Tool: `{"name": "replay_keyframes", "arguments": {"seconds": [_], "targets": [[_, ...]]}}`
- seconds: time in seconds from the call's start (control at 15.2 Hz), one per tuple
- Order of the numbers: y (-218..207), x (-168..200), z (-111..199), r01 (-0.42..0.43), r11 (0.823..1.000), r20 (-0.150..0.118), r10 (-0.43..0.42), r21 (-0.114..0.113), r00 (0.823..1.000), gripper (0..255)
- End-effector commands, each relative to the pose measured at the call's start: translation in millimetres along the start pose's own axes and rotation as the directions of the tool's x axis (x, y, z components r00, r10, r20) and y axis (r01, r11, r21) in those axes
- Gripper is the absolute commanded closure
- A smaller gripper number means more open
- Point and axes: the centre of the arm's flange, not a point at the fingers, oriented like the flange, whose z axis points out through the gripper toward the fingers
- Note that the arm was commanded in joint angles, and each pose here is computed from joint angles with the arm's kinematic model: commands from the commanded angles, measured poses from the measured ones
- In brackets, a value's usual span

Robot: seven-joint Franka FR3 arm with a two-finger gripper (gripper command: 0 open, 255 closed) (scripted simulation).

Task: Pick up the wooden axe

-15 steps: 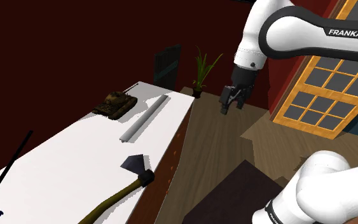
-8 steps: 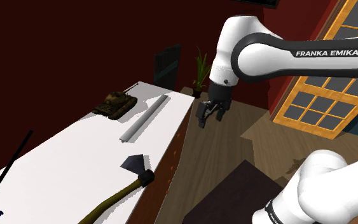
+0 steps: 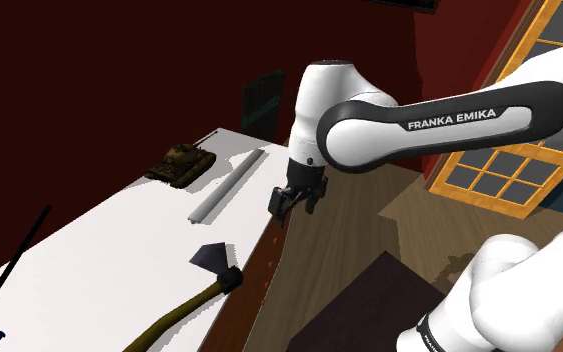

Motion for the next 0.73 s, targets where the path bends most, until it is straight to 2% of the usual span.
{"name": "replay_keyframes", "arguments": {"seconds": [0.0,0.66], "targets": [[-21.0,10.2,14.2,0.005,1.0,-0.004,-0.005,0.002,1.0,0],[-123.9,41.8,89.7,0.035,0.999,-0.017,-0.035,0.001,0.999,0]]}}
